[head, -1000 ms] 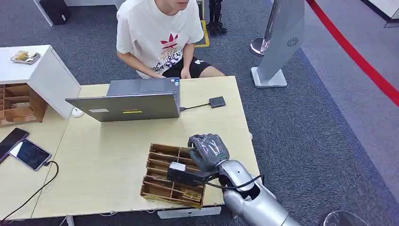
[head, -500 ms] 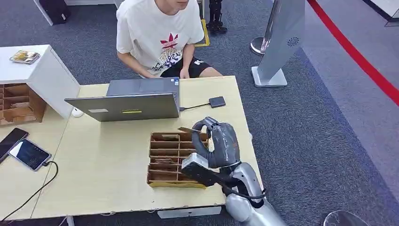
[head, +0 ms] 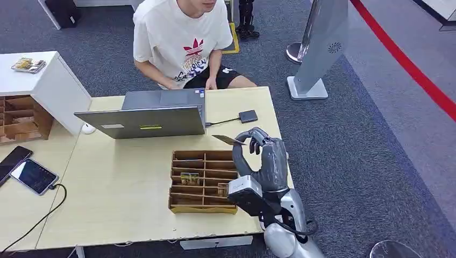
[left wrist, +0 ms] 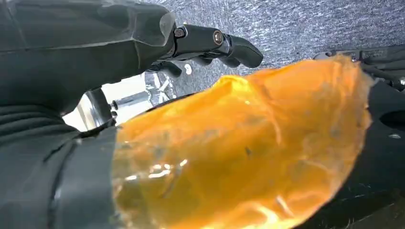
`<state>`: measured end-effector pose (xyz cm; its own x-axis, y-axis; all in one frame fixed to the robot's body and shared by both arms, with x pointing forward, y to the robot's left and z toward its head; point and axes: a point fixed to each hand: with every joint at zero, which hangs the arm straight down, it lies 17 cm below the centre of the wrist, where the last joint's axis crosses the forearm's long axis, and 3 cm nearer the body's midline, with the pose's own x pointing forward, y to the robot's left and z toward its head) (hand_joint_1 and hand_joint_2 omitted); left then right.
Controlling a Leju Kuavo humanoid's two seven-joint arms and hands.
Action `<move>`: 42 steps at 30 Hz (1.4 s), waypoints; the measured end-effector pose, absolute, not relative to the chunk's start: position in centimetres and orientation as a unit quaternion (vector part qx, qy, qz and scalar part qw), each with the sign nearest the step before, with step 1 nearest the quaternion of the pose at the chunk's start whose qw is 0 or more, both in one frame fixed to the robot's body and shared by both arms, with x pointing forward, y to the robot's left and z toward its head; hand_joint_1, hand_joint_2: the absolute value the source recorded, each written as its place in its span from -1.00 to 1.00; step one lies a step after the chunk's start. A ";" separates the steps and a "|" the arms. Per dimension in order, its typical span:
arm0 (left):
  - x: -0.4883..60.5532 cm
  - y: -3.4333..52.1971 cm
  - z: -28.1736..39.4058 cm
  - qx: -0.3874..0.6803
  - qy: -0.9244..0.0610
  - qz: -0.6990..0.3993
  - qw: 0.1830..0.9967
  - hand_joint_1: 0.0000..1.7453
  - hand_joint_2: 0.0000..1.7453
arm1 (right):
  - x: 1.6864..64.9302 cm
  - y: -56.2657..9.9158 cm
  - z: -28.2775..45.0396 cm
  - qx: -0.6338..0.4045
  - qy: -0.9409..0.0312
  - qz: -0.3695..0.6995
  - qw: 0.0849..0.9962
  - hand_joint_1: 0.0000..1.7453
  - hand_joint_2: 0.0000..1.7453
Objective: Pass the card to the sensor for recognition and then transmit it.
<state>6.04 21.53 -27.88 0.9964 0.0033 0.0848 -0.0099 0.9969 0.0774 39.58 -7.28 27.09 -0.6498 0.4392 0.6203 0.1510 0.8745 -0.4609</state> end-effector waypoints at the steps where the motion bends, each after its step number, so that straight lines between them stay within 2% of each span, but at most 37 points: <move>1: 6.0 21.5 -27.9 0.039 -0.043 0.003 0.998 -1.00 -1.00 | 39.6 -7.3 27.1 -0.166 -0.889 0.187 0.384 1.00 1.00; 24: 6.1 21.5 -27.9 0.040 -0.045 -0.008 0.998 -1.00 -1.00 | 39.8 -7.3 29.0 -0.166 -0.899 0.170 0.367 1.00 1.00; 42: 6.5 20.9 -27.8 0.033 -0.047 -0.074 0.996 -1.00 -1.00 | 41.2 -3.0 40.4 -0.172 -0.934 0.167 0.265 1.00 1.00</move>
